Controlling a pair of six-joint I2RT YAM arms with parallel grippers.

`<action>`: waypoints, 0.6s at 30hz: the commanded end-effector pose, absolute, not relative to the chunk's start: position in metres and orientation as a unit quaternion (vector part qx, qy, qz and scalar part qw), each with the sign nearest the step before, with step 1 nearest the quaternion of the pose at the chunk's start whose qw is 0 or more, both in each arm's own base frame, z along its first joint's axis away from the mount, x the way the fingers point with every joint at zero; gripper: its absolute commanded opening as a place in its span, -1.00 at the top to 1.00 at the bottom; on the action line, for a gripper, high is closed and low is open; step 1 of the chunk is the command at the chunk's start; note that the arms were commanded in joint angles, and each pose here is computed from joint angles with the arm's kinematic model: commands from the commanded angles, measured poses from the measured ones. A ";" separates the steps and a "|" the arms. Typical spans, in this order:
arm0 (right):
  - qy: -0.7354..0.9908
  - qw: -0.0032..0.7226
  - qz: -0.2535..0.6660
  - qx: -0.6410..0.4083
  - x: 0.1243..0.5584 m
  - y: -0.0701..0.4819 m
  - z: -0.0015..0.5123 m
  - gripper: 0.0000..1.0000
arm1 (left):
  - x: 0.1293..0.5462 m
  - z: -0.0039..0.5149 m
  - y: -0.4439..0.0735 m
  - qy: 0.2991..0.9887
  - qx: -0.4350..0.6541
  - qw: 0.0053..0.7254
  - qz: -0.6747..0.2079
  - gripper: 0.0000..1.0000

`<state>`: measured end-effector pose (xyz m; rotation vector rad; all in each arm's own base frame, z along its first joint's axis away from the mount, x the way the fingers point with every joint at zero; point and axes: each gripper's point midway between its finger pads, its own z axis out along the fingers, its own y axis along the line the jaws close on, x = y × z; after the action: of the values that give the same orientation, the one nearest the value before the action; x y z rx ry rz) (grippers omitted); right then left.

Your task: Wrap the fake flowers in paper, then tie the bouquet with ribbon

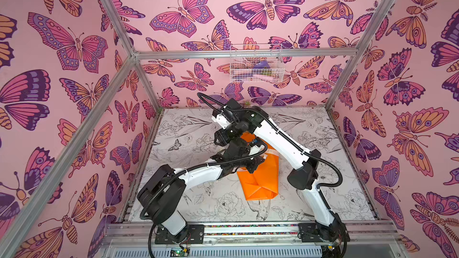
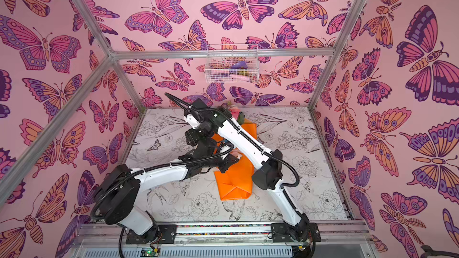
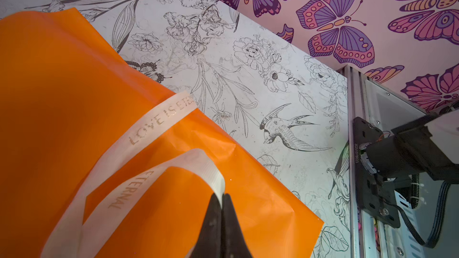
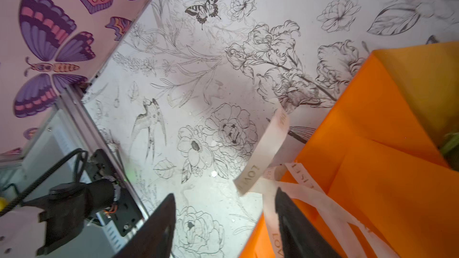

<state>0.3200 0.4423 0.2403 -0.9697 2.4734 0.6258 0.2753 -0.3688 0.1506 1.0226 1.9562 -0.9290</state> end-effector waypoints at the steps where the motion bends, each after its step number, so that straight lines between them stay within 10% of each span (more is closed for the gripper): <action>1: 0.887 0.171 0.165 -0.395 0.290 0.423 0.232 -0.08 | 0.290 0.153 -0.364 0.760 0.386 0.382 -0.357 1.00; 18: 0.883 0.442 0.091 -0.131 0.376 0.267 0.369 -0.37 | 0.303 0.161 -0.355 0.770 0.345 0.392 -0.366 1.00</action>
<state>0.3690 0.3035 0.3356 -0.5192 2.2887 0.2423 0.2969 -0.3566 0.1538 0.9171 1.9748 -0.9030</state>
